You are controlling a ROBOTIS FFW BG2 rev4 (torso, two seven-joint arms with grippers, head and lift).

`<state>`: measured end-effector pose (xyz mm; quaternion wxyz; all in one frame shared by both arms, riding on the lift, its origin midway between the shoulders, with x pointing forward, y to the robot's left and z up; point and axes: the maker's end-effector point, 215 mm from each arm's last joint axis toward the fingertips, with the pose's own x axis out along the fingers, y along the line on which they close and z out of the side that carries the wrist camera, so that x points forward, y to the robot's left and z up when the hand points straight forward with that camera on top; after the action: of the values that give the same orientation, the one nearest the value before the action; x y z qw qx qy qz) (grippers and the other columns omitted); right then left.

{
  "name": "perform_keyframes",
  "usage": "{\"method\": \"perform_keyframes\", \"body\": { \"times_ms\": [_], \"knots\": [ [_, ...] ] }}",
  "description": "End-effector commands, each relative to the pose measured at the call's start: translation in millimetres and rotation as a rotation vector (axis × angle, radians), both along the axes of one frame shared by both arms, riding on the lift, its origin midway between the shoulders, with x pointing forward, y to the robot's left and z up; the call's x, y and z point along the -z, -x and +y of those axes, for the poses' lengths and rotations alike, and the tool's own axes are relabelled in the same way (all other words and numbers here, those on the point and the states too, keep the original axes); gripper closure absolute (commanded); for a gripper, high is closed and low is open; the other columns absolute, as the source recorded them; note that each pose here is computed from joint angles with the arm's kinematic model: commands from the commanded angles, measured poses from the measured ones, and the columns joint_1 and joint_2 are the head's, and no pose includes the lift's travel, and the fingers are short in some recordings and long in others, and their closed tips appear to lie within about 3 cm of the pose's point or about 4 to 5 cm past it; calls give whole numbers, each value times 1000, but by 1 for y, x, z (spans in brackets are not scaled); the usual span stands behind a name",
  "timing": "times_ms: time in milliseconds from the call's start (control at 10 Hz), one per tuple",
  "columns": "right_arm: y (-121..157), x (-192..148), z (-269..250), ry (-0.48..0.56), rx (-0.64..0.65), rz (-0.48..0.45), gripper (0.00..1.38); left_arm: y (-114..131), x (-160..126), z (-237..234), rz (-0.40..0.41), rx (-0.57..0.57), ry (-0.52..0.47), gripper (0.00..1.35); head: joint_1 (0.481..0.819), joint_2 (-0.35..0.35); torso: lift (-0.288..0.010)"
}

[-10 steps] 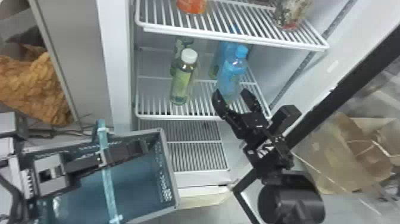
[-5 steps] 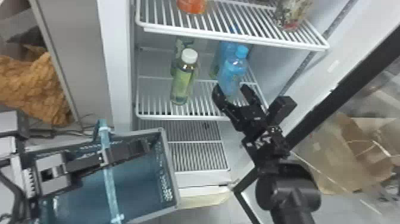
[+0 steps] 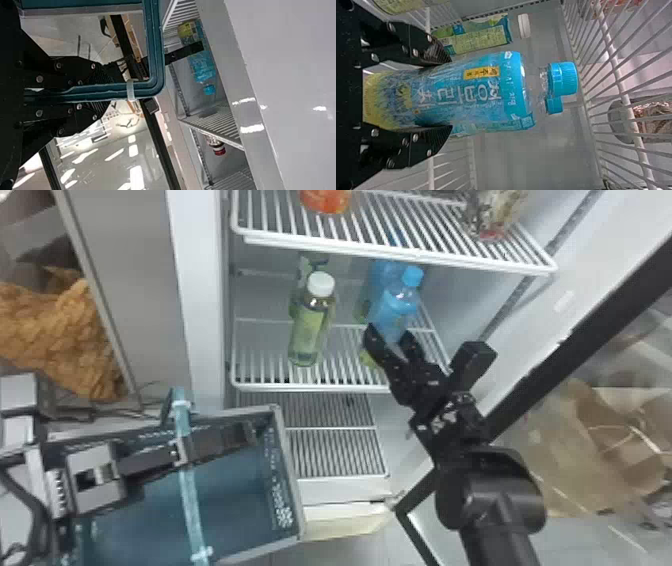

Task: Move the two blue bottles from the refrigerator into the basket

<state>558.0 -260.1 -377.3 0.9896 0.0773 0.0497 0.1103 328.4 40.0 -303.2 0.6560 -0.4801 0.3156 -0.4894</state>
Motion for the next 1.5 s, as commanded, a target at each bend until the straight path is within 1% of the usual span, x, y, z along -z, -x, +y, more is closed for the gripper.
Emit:
{"method": "perform_keyframes", "body": {
  "times_ms": [0, 200, 300, 600, 800, 1000, 1200, 1400],
  "knots": [
    [5, 3, -1, 14, 1, 14, 1245, 0, -1, -1, -2, -1, 5, 1188, 695, -271, -216],
    [10, 1, 1, 13, -4, 8, 1246, -1, -2, -2, -4, 0, 4, 1188, 695, -276, -216],
    [17, -3, 1, 4, -5, 2, 1246, -1, -1, -2, -2, 0, 4, 1188, 695, -276, -216],
    [58, -28, 5, -40, -18, -9, 1245, -2, -2, 0, -2, -7, 7, 1188, 695, -281, -216],
    [81, -34, 11, -62, -37, 7, 1245, -1, -2, -1, 0, -5, 9, 1188, 695, -287, -216],
    [99, -41, 27, -84, -84, 34, 1245, -1, 0, 0, 2, -7, 7, 1188, 695, -287, -216],
    [120, -36, 51, -115, -149, 86, 1245, -2, -1, -1, 1, -7, 6, 1188, 695, -270, -216],
    [139, -28, 79, -178, -215, 135, 1245, -3, 0, 0, 3, -11, 6, 1188, 695, -250, -216]
  ]
}}
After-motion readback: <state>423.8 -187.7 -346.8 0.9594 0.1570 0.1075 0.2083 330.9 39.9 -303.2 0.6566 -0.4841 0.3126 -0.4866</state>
